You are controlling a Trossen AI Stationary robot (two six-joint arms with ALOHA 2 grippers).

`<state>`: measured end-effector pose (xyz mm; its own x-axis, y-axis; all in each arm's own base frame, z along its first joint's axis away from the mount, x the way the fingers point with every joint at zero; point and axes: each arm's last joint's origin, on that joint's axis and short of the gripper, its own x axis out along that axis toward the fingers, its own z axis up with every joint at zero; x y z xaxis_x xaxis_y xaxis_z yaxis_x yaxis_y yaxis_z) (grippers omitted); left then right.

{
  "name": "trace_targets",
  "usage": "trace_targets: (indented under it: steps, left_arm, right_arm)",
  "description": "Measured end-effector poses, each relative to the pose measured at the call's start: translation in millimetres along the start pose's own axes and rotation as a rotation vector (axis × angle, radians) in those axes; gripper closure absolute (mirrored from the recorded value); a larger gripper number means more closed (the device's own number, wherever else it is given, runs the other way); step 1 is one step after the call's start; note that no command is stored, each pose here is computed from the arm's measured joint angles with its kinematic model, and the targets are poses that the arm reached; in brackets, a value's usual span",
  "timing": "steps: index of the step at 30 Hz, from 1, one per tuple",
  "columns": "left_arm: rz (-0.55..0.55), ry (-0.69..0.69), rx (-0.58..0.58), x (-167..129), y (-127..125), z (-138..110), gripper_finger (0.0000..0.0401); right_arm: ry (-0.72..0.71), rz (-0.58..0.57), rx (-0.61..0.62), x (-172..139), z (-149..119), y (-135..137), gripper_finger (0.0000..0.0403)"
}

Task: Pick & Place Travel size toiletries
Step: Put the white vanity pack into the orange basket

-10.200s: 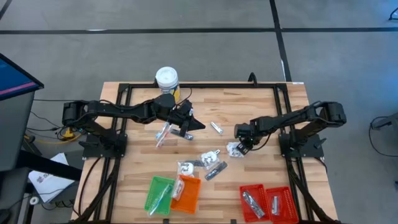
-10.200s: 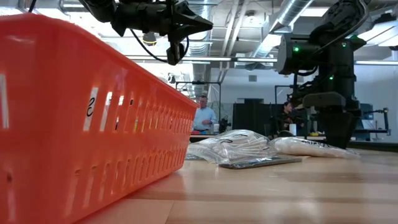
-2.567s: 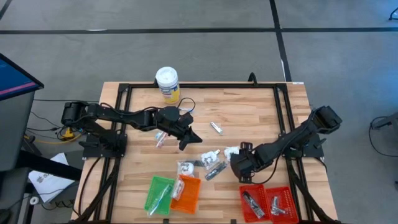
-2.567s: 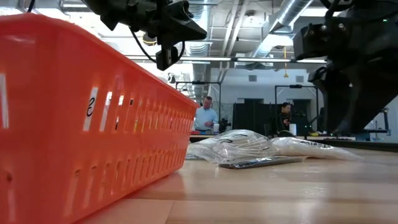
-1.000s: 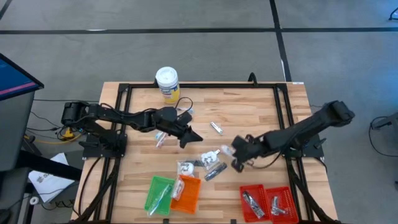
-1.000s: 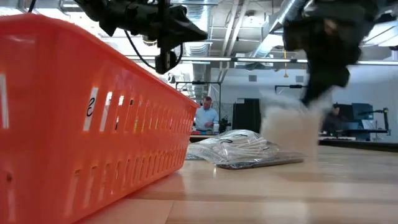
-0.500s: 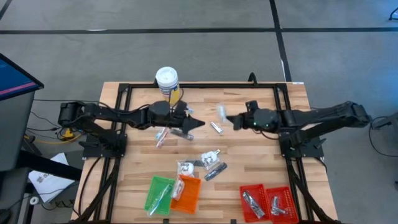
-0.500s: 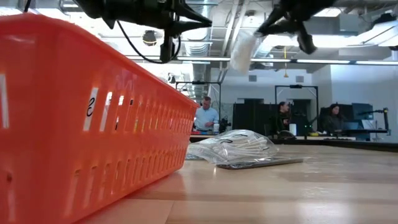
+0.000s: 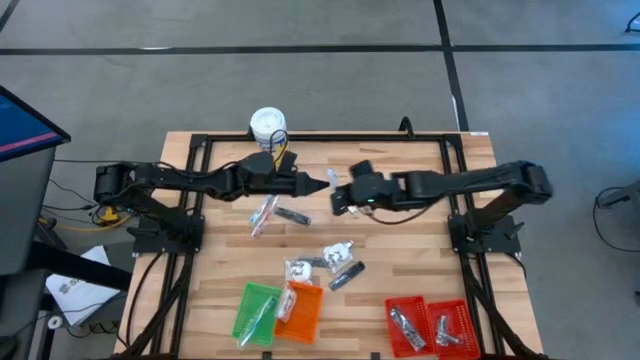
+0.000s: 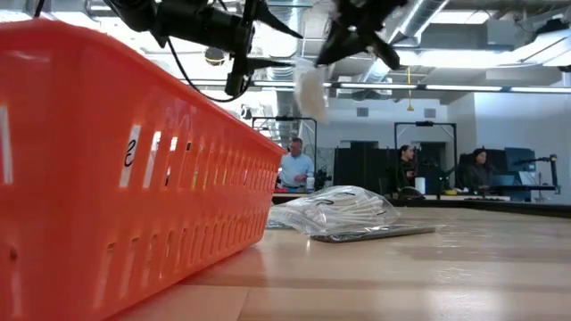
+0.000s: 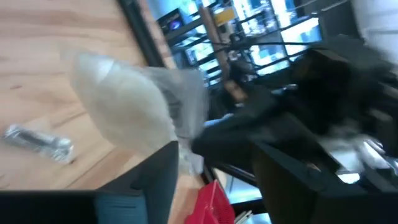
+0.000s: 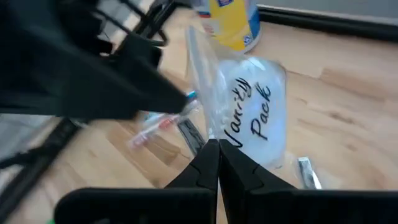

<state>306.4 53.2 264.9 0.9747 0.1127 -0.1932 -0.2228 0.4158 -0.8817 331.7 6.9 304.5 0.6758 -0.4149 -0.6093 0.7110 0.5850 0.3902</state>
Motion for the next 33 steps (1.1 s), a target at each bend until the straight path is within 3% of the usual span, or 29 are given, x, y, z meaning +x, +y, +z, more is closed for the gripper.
trace_targets:
  steps: [4, 10, 21, 33]
  left_arm:
    - [0.042, 0.018, -0.006, -0.1, 4.0, -1.9, 0.0176]
    - [0.045, 0.011, -0.015, -0.3, 3.8, -1.6, 0.0181]
    - [0.040, -0.027, -0.026, -6.6, 1.2, 6.9, 0.0212]
    - [0.029, -0.015, -0.028, -6.5, 0.5, 6.4, 0.0305]
  right_arm:
    - [0.050, -0.045, -0.161, 8.4, 8.6, 26.6, 0.0403]
    - [0.073, -0.047, -0.313, 8.9, 16.3, 48.1, 0.0403]
    - [0.091, -0.121, -0.399, 4.8, 7.7, 46.7, 0.0403]
    - [0.070, -0.115, -0.370, 6.6, 11.3, 46.8, 0.0403]
